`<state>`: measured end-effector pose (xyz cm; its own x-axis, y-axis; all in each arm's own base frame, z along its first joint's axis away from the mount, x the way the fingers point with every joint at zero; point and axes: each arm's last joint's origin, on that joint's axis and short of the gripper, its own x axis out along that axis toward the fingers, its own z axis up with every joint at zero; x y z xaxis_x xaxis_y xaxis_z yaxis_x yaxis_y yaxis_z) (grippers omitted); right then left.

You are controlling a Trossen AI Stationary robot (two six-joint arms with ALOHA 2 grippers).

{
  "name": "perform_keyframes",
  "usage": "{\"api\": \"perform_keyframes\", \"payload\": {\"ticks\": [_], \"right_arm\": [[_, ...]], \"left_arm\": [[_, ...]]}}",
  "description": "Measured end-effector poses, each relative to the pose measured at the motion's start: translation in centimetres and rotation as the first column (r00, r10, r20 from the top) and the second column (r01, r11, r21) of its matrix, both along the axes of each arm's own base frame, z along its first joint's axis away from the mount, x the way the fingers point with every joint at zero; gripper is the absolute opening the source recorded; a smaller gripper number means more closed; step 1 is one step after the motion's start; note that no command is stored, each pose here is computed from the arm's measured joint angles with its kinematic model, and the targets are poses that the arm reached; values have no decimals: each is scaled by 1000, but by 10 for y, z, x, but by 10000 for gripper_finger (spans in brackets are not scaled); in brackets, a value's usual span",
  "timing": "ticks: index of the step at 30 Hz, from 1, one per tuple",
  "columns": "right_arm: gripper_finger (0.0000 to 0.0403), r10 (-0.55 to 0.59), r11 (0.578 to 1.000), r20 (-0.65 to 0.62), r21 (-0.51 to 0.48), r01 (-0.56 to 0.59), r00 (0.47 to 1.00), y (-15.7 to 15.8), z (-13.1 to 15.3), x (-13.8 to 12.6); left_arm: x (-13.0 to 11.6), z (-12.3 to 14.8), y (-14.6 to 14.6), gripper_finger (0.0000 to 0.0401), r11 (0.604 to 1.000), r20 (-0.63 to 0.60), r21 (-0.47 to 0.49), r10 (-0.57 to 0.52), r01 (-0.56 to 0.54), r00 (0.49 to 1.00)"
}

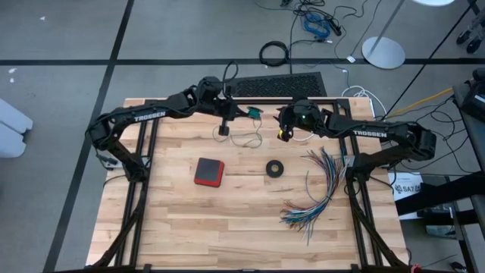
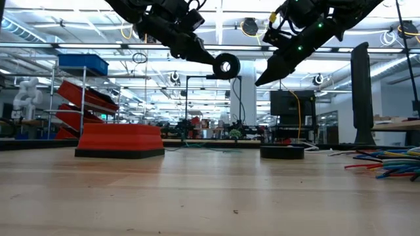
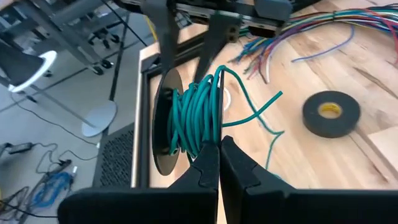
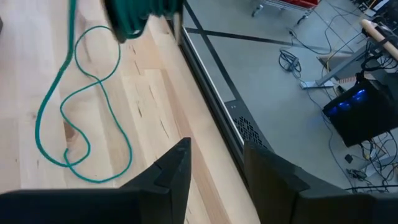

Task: Coiling cords
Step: Coil the green wire cable on the spool

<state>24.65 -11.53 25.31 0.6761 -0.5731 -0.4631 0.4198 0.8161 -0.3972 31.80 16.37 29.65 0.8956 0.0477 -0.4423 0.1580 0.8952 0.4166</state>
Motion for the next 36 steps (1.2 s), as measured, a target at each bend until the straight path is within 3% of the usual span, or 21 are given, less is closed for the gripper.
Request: {"api": "perform_keyframes", "payload": {"ticks": [18, 26, 36], "right_arm": [[135, 6, 1000, 8, -6, -6, 1000, 0, 1, 1], [135, 15, 1000, -3, -20, -15, 1000, 0, 1, 1], [135, 16, 1000, -5, -25, -17, 1000, -1, 1, 1]], "left_arm": [[0, 2, -5, 0, 992, 22, -60, -110, 112, 994], [-8, 15, -4, 0, 978, -65, -114, -181, 173, 981], [-22, 36, 4, 0, 929, -28, -246, -291, 276, 956]]}}
